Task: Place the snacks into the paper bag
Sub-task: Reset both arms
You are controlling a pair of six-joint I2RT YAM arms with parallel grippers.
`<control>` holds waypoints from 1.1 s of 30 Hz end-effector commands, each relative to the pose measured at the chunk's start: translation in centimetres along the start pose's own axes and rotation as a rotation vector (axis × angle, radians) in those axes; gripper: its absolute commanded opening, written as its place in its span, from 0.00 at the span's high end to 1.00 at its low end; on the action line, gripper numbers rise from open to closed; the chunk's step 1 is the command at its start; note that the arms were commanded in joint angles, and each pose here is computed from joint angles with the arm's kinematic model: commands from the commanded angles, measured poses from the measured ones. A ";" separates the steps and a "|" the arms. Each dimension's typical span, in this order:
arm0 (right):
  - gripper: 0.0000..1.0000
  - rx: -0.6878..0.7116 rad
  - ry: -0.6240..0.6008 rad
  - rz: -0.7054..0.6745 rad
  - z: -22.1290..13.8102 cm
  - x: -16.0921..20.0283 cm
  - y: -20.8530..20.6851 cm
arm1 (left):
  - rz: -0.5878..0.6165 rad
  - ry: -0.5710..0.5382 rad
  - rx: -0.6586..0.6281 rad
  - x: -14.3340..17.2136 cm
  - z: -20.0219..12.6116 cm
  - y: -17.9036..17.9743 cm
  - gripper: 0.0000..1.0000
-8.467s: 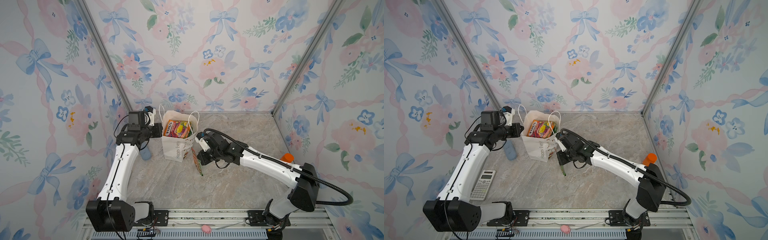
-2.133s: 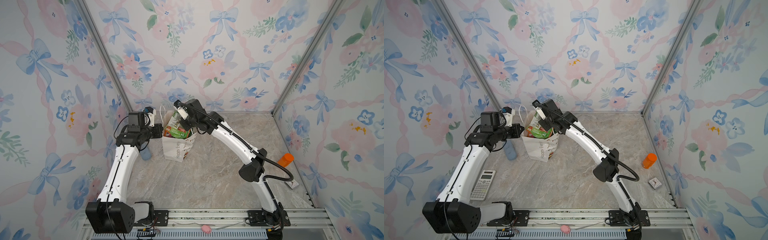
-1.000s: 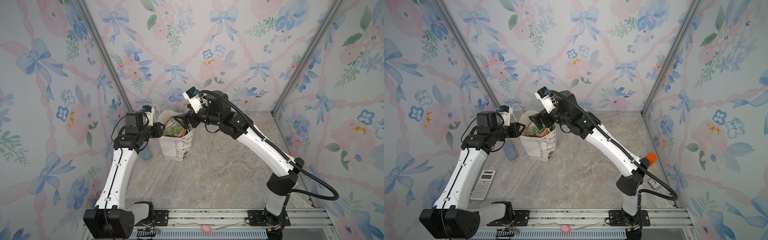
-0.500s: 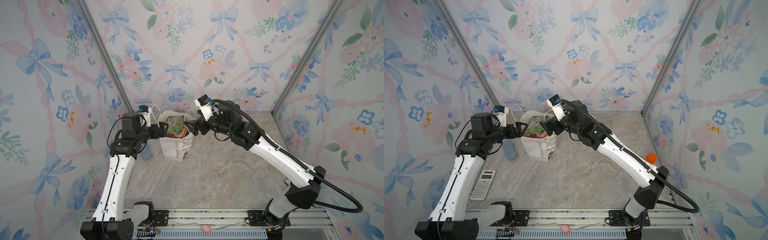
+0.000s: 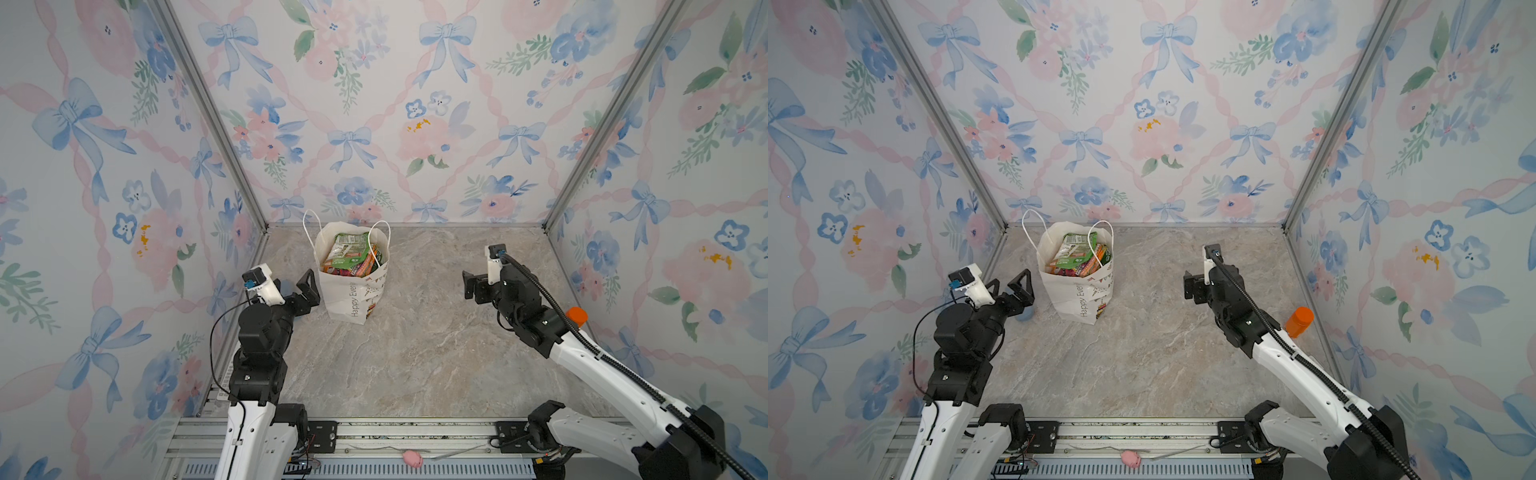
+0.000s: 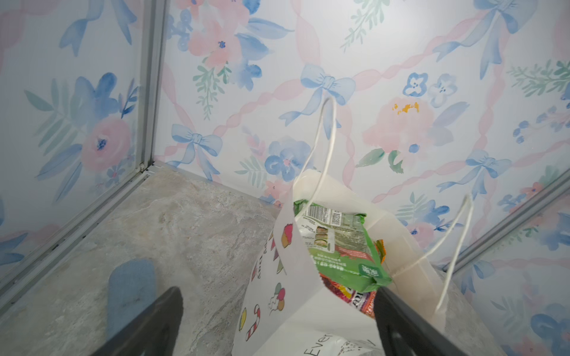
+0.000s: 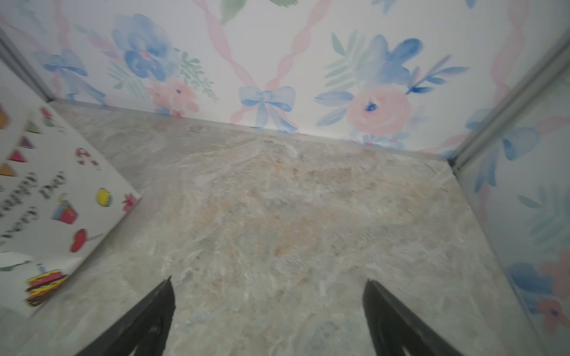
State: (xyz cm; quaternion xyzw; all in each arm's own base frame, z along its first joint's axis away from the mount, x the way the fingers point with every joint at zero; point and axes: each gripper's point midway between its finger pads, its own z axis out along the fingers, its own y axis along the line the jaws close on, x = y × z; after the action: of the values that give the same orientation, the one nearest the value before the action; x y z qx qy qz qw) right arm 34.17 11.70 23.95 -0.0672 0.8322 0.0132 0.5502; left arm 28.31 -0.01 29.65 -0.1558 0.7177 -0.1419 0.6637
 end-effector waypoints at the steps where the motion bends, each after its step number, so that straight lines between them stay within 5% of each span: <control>1: 0.03 0.261 -0.044 0.050 -0.2 2.6 -6.3 | -0.061 -0.156 -0.119 -0.4 -0.2 3.1 0.02; 6: 0.03 0.408 -0.030 -0.014 1.0 8.1 -10.0 | -0.062 -0.236 -0.289 3.7 -1.0 8.2 0.03; 14: 0.03 0.421 -0.137 -0.070 5.0 9.0 -10.0 | 0.146 -0.164 -0.387 8.0 0.6 11.1 0.02; 19: 0.04 0.447 -0.217 -0.096 5.9 9.9 -10.3 | 0.247 -0.115 -0.343 9.7 2.2 11.1 0.02; 33: 0.04 0.324 -0.136 0.014 7.9 11.9 -11.6 | 0.343 -0.002 -0.255 12.4 7.0 10.5 0.02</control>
State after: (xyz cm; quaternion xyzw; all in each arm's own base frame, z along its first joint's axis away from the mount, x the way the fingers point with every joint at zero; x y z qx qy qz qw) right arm 37.42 -0.79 9.47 0.0238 0.7935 -0.1352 0.5929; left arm 32.42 5.04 11.05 -0.1360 0.7700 0.0768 0.6187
